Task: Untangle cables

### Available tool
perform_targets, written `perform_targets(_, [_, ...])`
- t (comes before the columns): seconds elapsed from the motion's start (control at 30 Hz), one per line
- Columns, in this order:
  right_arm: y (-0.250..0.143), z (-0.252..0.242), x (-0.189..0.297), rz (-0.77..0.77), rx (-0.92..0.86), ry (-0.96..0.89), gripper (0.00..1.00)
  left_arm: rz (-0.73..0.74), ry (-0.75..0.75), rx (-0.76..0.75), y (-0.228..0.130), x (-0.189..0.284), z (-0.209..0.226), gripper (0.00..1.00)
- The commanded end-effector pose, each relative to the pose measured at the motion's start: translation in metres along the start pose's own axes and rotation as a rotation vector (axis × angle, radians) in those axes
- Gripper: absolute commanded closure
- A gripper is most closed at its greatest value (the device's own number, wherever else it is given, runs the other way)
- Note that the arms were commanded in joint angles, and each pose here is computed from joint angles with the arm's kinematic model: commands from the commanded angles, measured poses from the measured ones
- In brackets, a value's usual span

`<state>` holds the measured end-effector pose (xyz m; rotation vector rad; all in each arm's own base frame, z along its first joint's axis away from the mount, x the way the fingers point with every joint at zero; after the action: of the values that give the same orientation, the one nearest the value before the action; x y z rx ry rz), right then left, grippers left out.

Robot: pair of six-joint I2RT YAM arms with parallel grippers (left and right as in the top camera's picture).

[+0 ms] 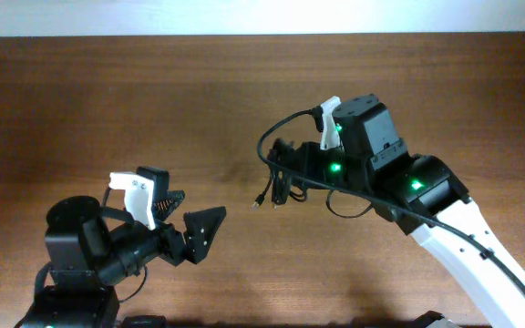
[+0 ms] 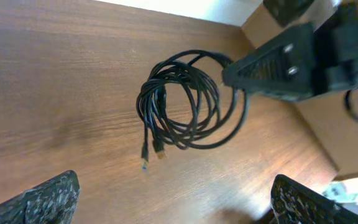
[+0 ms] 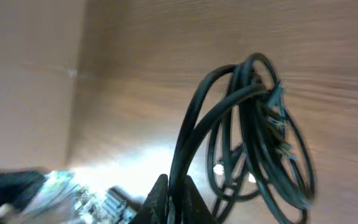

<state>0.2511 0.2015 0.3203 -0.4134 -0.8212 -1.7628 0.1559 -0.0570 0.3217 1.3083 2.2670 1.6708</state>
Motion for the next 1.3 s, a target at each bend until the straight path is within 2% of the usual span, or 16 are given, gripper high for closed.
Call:
perform_targets(0.0, [-0.009,0.034,0.018,0.105,0.075,0.256,0.96,0.007,0.008,-0.211,-0.003,-0.002,0.003,0.01])
perform_targets(0.13, [-0.011,0.058,0.030,0.172,0.148,0.450,0.96,0.008,0.008,-0.317,-0.003,-0.002,0.003,0.00])
perform_targets(0.27, [-0.009,0.067,0.041,0.157,0.173,0.479,0.96,0.009,0.008,-0.319,-0.003,-0.002,0.003,0.02])
perform_targets(0.4, [-0.006,0.097,0.074,0.156,0.230,0.594,0.96,0.023,0.006,-0.307,-0.003,-0.006,0.006,0.07])
perform_targets(0.47, [-0.004,0.105,0.082,0.149,0.230,0.621,0.96,0.044,0.003,-0.290,-0.003,-0.011,0.010,0.14])
perform_targets(0.5, [-0.004,0.108,0.084,0.163,0.214,0.642,0.96,0.062,-0.013,-0.273,-0.003,-0.016,0.013,0.25])
perform_targets(0.53, [-0.004,0.110,0.086,0.174,0.210,0.659,0.96,0.074,-0.025,-0.261,-0.003,-0.019,0.015,0.26])
perform_targets(0.63, [-0.006,0.112,0.087,0.185,0.219,0.675,0.96,0.115,-0.085,-0.214,-0.001,-0.035,0.024,0.23])
perform_targets(0.7, [-0.009,0.114,0.086,0.197,0.225,0.680,0.96,0.122,-0.126,-0.200,0.001,-0.043,0.027,0.12])
perform_targets(0.77, [-0.010,0.115,0.085,0.199,0.229,0.681,0.96,0.104,-0.174,-0.207,0.006,-0.049,0.027,0.07])
perform_targets(0.8, [-0.009,0.115,0.085,0.200,0.228,0.680,0.96,0.083,-0.201,-0.222,0.010,-0.050,0.025,0.13])
perform_targets(0.83, [-0.009,0.115,0.085,0.200,0.228,0.680,0.96,0.060,-0.208,-0.243,0.014,-0.050,0.025,0.27])
perform_targets(0.9, [-0.009,0.114,0.084,0.198,0.227,0.678,0.96,0.039,-0.207,-0.266,0.018,-0.050,0.025,0.38])
perform_targets(1.0, [-0.009,0.114,0.084,0.195,0.226,0.675,0.95,0.029,-0.205,-0.276,0.020,-0.050,0.025,0.72])
perform_targets(1.07, [-0.007,0.113,0.079,0.199,0.226,0.670,0.95,0.026,-0.205,-0.279,0.020,-0.050,0.025,0.90])
perform_targets(1.27, [0.003,0.103,0.045,0.244,0.174,0.618,0.95,0.027,-0.205,-0.278,0.020,-0.050,0.024,0.88])
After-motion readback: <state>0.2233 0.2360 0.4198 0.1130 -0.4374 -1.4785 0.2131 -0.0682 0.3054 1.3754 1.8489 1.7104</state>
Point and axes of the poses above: each gripper's point midway between its finger pads, its own x axis back along the fingers, its own z axis along the line the jaws close on, y = z × x, the point moved 8 cm from there along x, back along the fingers, and after that the axes turned 4 degrees about -x, right-handed, at the moved point
